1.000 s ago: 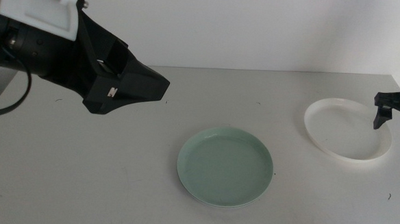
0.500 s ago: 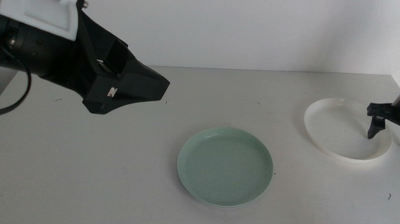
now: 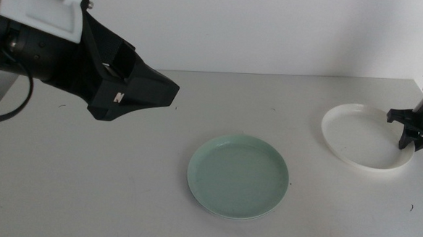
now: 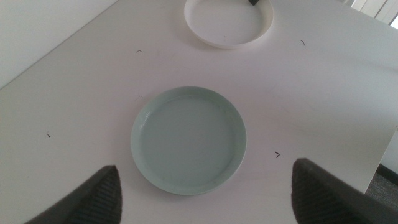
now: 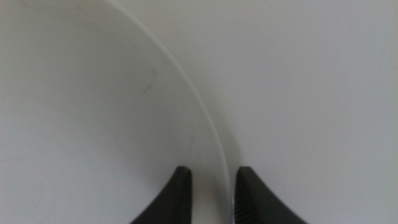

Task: Stack the three bowls on top of each other.

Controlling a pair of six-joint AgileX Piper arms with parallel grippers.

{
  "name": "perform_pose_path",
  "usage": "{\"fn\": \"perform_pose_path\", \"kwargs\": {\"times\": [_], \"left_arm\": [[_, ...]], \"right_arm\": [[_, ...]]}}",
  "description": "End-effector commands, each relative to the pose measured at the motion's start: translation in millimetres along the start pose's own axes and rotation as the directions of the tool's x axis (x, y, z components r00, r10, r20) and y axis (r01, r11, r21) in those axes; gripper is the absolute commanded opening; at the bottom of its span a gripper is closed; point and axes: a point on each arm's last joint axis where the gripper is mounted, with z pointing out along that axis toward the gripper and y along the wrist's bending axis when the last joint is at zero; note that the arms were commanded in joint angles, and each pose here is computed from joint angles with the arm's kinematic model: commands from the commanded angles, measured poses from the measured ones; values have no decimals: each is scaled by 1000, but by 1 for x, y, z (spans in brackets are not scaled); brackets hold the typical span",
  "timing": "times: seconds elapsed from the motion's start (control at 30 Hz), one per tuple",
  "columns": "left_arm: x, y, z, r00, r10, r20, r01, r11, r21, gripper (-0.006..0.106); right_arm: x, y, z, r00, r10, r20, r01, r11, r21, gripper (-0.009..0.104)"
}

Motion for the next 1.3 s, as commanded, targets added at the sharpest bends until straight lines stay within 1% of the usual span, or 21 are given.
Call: {"fn": "perform_pose_path", "kwargs": {"times": [0.0, 0.1, 0.13, 0.27, 0.37, 0.5, 0.7, 0.93, 1.1, 1.2, 1.27], "left_arm": [[-13, -4, -14, 995, -2, 102, 4, 1000, -11, 105], [-13, -4, -14, 995, -2, 102, 4, 1000, -11, 105], [-13, -4, -14, 995, -2, 102, 4, 1000, -11, 105], [-13, -4, -14, 995, -2, 102, 4, 1000, -11, 105], [-13, -4, -14, 995, -2, 102, 4, 1000, -11, 105], [-13, -4, -14, 995, -2, 102, 4, 1000, -11, 105], [-13, -4, -14, 995, -2, 102, 4, 1000, -11, 105], [-13, -4, -14, 995, -2, 102, 4, 1000, -11, 105], [-13, -4, -14, 995, -2, 102, 4, 1000, -11, 105], [-13, -4, -14, 995, -2, 102, 4, 1000, -11, 105], [-13, -4, -14, 995, -2, 102, 4, 1000, -11, 105]], "right_arm": [[-11, -1, -33, 994, -14, 105, 14, 1000, 2, 11], [-11, -1, -33, 995, -12, 102, 12, 1000, 3, 0], [-11, -1, -34, 995, -12, 103, 12, 1000, 2, -1], [-11, 1, -45, 992, -9, 123, 10, 1000, -8, -1], [-9, 4, -62, 991, 7, 133, -2, 999, -41, -1], [2, 8, -84, 987, -10, 161, 23, 996, -80, -1], [37, 11, -120, 979, -8, 205, 33, 992, -120, -1], [75, 21, -155, 969, 9, 247, 48, 974, -223, -1], [99, 40, -170, 963, -33, 266, 105, 960, -261, -1], [108, 60, -174, 959, -91, 269, 167, 946, -277, -1], [115, 79, -175, 955, -132, 264, 212, 929, -302, -1]]}}
